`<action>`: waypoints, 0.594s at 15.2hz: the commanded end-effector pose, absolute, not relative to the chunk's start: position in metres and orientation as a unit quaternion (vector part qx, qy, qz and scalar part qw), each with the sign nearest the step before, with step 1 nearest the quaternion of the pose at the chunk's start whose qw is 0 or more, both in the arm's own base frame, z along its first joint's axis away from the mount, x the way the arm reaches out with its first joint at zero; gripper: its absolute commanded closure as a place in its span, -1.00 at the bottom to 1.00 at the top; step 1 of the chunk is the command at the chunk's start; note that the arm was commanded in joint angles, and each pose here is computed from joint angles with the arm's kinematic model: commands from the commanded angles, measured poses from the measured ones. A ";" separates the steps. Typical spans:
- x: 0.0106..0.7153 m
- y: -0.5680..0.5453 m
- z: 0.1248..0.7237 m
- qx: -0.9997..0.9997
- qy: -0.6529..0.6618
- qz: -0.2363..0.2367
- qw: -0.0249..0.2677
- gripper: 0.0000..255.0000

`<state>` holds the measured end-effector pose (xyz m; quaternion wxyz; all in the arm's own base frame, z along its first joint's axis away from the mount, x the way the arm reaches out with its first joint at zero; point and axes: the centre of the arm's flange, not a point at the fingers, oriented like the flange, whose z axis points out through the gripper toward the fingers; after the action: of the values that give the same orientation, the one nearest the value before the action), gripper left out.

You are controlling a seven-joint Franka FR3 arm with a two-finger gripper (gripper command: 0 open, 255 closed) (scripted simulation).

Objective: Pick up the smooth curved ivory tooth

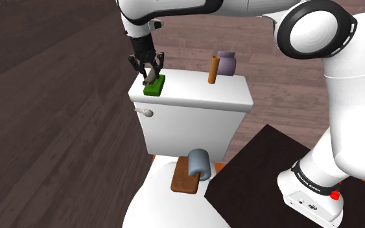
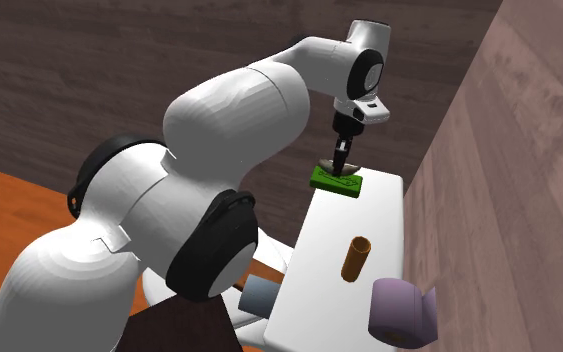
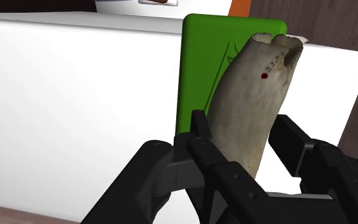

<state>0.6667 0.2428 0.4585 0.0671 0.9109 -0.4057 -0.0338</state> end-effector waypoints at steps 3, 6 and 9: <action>0.667 0.243 0.477 0.911 -0.406 -0.034 0.067 1.00; 0.667 0.243 0.493 0.911 -0.406 -0.034 0.067 1.00; 0.667 0.243 0.508 0.911 -0.406 -0.034 0.067 1.00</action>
<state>0.6671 0.2424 0.5034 0.0670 0.9109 -0.4057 -0.0337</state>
